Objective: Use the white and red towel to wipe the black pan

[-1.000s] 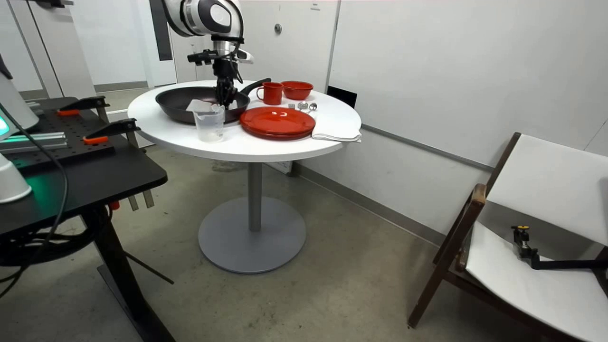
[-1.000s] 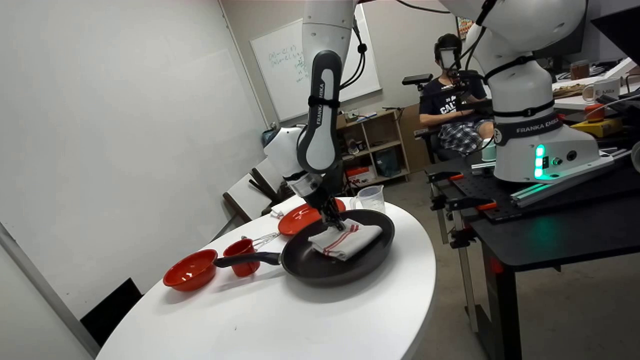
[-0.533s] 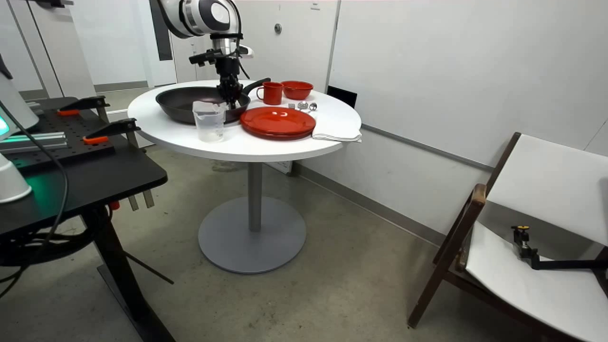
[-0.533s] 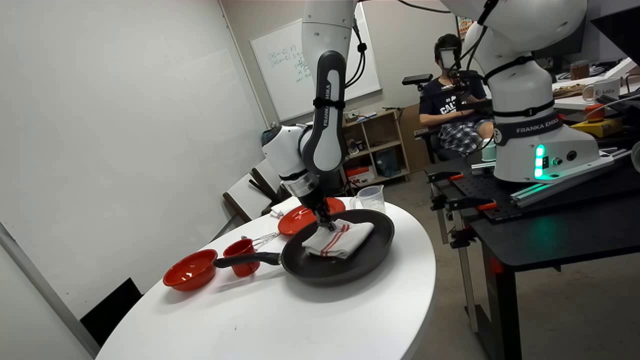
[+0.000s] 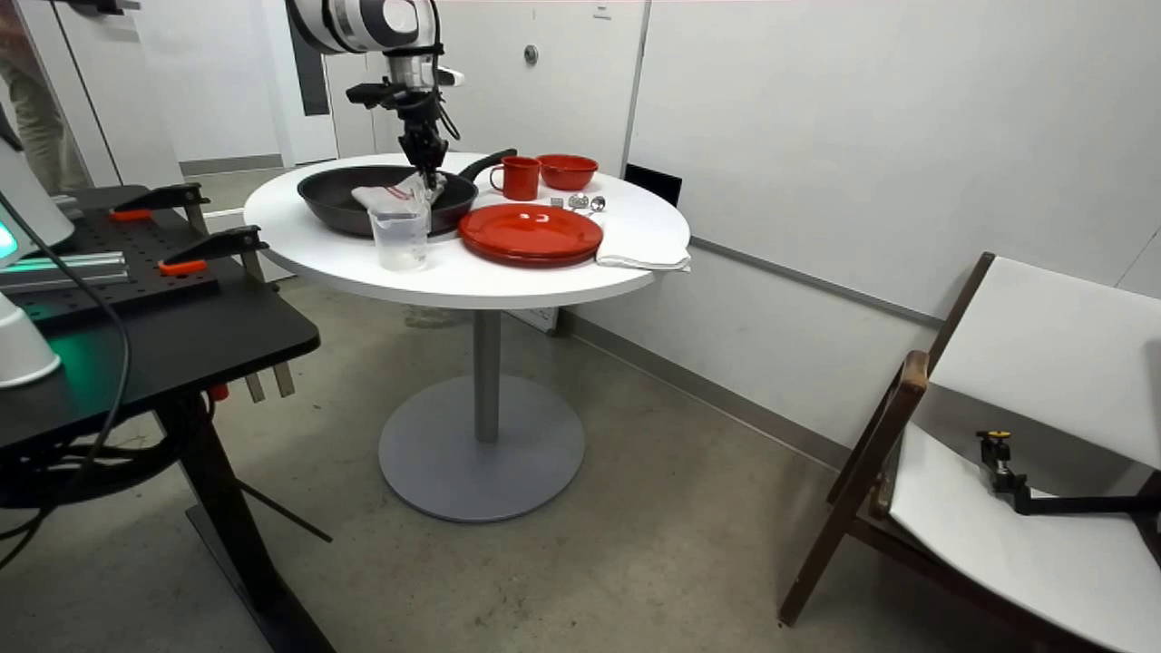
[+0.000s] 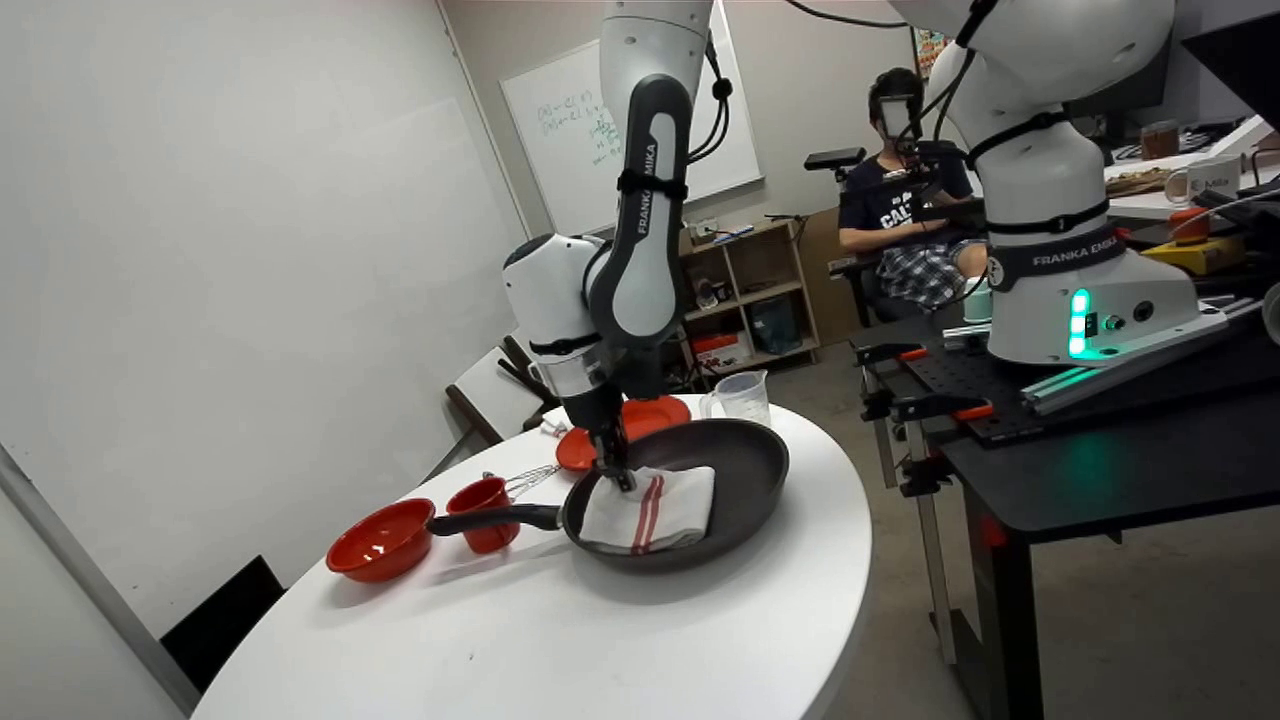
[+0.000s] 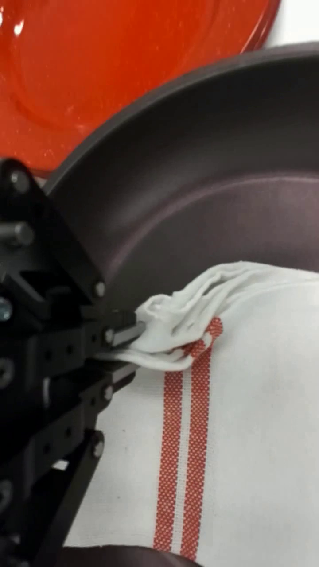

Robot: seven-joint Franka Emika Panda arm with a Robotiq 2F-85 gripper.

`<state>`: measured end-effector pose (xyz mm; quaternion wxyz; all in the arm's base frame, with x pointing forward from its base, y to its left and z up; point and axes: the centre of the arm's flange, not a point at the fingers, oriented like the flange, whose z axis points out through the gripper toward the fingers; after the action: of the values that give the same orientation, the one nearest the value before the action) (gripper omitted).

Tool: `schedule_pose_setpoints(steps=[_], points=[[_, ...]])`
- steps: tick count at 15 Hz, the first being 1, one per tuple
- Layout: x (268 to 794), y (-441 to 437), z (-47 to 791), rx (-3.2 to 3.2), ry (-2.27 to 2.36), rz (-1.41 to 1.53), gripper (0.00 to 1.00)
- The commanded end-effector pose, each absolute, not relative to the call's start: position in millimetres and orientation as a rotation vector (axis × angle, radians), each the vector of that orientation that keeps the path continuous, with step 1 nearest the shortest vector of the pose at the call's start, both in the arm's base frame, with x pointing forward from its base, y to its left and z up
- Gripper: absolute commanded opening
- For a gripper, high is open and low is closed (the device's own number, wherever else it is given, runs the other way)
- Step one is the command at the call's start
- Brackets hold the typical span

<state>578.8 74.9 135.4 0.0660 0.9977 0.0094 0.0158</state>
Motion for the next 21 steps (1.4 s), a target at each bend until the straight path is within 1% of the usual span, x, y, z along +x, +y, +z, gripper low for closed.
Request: schedule_pose_setpoints(steps=[1, 4, 8, 12, 17, 21], points=[[574, 93, 144, 3.151, 0.063, -0.116, 0.03], [560, 101, 138, 3.225, 0.105, -0.341, 0.03], [543, 80, 121, 3.179, 0.094, -0.623, 0.03], [526, 44, 103, 3.067, 0.032, -0.773, 0.03], [522, -3, 89, 2.921, 0.036, -0.723, 0.03], [535, -26, 92, 2.764, 0.13, -0.553, 0.03]])
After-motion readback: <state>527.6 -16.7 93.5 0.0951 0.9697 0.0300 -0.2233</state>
